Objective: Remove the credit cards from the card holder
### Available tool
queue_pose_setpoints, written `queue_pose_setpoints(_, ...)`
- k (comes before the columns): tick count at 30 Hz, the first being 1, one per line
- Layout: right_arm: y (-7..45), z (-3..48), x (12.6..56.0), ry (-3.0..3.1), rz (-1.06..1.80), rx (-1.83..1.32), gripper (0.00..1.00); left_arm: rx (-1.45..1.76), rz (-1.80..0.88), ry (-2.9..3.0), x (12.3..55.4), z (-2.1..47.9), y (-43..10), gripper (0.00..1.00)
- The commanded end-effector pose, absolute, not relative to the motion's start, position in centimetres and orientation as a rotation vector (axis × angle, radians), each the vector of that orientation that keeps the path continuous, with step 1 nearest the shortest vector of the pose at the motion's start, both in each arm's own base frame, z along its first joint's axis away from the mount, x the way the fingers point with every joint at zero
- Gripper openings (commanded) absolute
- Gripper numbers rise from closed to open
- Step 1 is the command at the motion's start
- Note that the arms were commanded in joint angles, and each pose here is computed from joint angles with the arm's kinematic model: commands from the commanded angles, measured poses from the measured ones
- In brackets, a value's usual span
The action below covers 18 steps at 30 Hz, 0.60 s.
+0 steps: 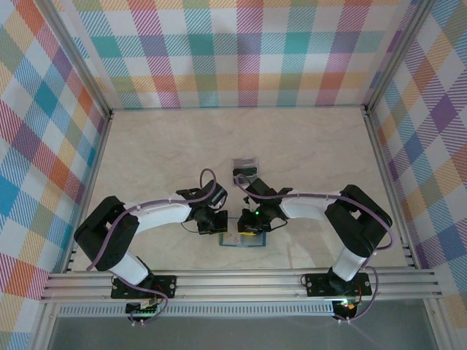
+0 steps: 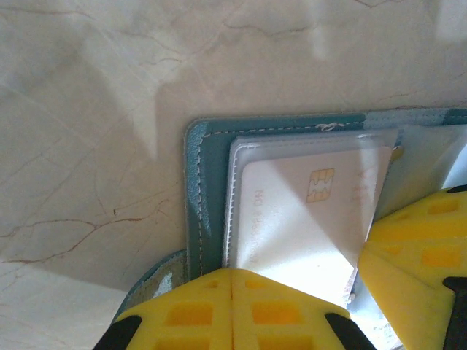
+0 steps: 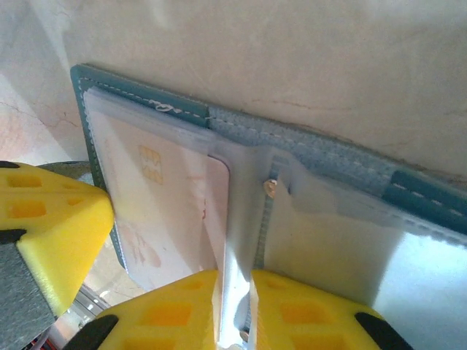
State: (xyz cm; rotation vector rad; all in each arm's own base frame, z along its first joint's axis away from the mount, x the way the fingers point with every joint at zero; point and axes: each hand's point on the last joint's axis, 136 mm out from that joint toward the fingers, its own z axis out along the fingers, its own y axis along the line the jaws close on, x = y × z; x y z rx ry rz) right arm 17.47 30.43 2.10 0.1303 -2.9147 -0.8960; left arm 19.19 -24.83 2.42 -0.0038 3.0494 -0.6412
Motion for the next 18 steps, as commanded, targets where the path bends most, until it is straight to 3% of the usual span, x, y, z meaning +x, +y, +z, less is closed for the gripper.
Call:
queue_pose_setpoints(1,30.6,2.2,17.7,-2.921,-0.954,0.157,0.18,-0.029,-0.63,3.071,18.9,1.8,-24.4,0.07)
queue_pose_setpoints(7,30.4,2.3,17.7,-2.926,-0.965,0.162,0.12,-0.033,-0.627,3.072,19.0,1.7,-24.4,0.07)
queue_pose_setpoints(13,30.0,2.4,17.7,-2.94,-0.945,0.143,0.2,-0.035,-0.621,3.078,18.9,1.6,-24.3,0.07)
queue_pose_setpoints(18,29.5,2.3,17.8,-2.958,-0.916,0.12,0.2,-0.033,-0.619,3.075,18.9,1.7,-24.3,0.07)
